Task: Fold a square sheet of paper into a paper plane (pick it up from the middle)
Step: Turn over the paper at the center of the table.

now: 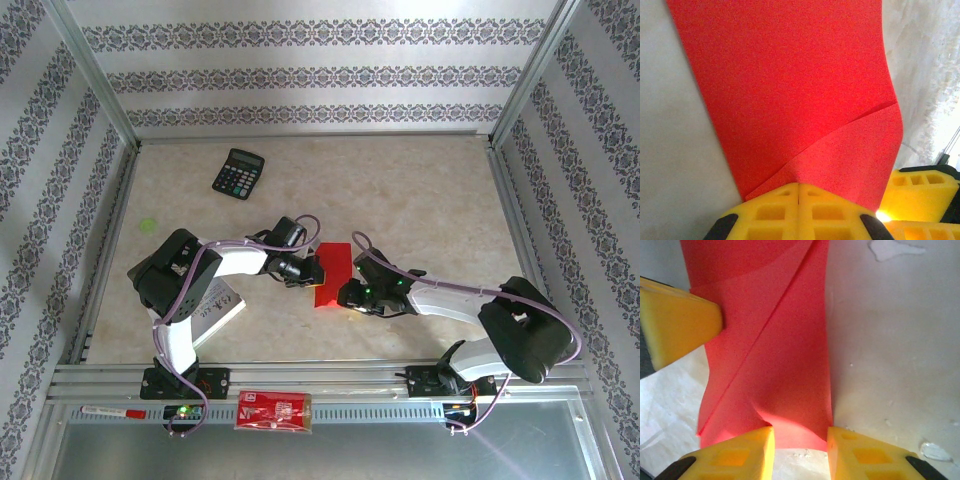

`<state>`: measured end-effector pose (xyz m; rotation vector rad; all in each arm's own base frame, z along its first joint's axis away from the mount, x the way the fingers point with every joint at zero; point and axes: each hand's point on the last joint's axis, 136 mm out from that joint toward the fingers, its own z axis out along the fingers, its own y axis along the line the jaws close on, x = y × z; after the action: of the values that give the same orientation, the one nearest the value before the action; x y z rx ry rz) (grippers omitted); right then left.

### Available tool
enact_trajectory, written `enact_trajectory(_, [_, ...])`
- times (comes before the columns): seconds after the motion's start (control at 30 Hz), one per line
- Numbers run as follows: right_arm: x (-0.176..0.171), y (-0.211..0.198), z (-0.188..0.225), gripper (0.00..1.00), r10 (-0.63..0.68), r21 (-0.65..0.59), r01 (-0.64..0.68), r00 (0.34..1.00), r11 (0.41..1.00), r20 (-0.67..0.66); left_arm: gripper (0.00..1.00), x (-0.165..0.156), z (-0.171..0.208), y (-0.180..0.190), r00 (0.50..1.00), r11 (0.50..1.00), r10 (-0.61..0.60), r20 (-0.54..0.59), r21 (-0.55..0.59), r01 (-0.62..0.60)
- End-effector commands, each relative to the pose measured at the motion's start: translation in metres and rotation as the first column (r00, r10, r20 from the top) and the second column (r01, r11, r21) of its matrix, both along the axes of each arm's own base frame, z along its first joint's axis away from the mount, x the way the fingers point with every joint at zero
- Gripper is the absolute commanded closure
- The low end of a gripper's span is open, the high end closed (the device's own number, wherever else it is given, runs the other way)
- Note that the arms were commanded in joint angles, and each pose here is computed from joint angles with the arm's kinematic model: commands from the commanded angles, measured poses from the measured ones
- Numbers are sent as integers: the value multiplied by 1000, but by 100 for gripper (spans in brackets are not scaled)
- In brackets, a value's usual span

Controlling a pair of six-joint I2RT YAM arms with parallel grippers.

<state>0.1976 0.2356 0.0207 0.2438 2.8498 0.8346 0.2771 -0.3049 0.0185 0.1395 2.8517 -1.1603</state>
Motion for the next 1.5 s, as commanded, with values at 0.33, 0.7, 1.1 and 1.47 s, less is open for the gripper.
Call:
enact_trajectory(0.33, [27,13,8,58,-17,128,8,998,992,68,100,-14,-24,18,999,997,2,-54,75,2])
enact_trajectory(0.7, [29,8,24,51,-46,252,21,994,967,97,100,-14,-25,18,998,997,5,-55,83,0])
enact_trajectory(1.1, [24,0,30,56,-78,330,54,995,942,61,100,-12,-22,17,998,997,9,-54,82,-4])
enact_trajectory(1.47, [31,-3,24,65,-94,320,77,995,944,36,100,-14,-22,19,998,996,10,-56,86,-5])
